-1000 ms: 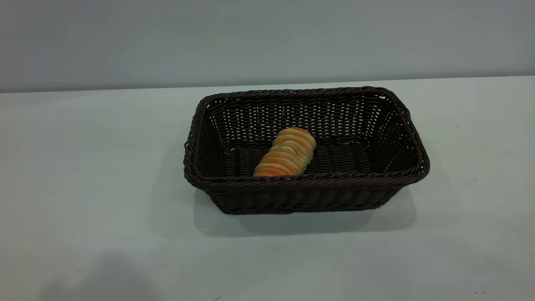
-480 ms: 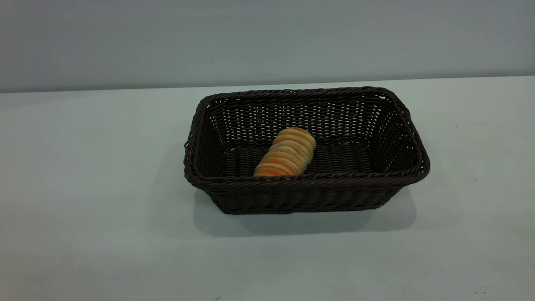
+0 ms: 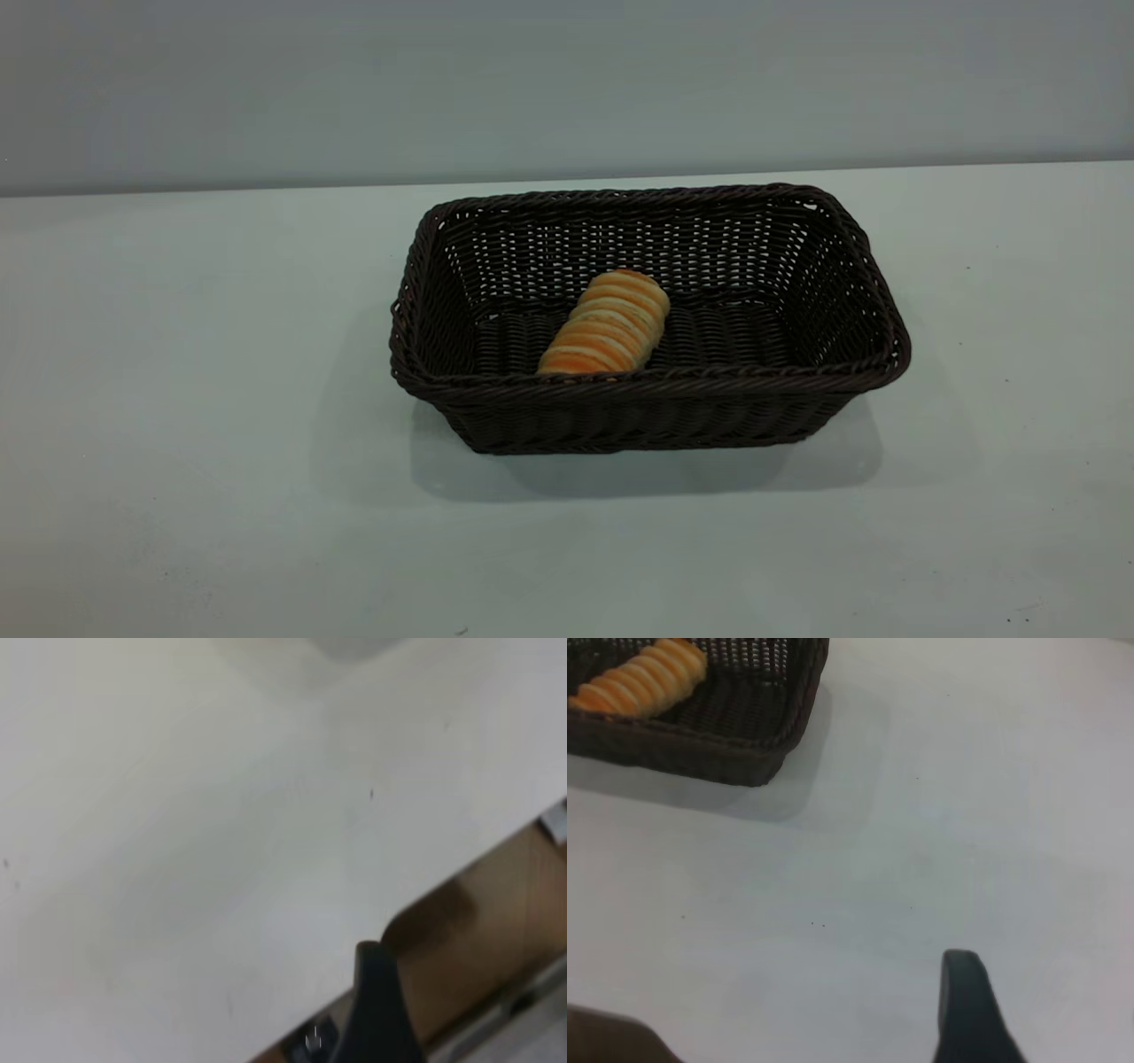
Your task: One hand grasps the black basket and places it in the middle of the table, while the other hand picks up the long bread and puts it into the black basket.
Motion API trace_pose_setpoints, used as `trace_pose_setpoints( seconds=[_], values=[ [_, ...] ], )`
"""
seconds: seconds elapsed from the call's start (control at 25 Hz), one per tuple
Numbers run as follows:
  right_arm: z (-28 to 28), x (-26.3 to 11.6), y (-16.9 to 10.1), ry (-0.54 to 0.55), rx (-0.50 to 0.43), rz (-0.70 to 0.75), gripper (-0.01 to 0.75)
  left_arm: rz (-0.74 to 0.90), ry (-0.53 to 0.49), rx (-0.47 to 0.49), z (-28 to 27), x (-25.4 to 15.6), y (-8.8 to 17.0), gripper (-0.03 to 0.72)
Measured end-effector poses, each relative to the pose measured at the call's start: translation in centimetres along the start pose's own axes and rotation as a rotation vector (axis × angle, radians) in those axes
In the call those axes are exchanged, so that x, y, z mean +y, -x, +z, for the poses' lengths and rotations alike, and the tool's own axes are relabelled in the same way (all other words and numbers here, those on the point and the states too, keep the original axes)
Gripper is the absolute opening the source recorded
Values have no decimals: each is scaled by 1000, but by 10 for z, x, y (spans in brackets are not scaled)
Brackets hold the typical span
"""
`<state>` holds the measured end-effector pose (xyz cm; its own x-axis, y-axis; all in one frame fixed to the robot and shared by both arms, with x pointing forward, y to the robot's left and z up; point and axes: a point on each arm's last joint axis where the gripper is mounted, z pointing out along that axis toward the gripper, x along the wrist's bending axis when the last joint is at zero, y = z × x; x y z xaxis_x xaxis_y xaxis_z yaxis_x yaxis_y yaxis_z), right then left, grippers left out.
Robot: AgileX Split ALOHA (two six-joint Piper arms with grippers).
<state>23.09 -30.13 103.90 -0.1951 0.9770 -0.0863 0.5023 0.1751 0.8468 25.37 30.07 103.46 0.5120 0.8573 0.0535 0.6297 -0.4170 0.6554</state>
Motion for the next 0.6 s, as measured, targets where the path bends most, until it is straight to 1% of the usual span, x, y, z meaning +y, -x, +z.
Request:
trace_pose_setpoints(
  seconds=[0.2, 0.28, 0.44, 0.52, 0.6],
  values=[
    [0, 0, 0, -1, -8, 6, 452, -12, 127, 1, -12, -14, -1, 581],
    [0, 0, 0, -3, -33, 21, 452, -41, 151, 28, -15, -18, -1, 580],
    [0, 0, -1, -12, -117, 74, 452, -213, 140, 203, -17, -20, 2, 580],
    [0, 0, -1, -14, -130, 83, 452, -285, 146, 277, -18, -22, 4, 580],
    [0, 0, -1, -13, -124, 79, 452, -338, 157, 335, -19, -24, 6, 580]
  ],
)
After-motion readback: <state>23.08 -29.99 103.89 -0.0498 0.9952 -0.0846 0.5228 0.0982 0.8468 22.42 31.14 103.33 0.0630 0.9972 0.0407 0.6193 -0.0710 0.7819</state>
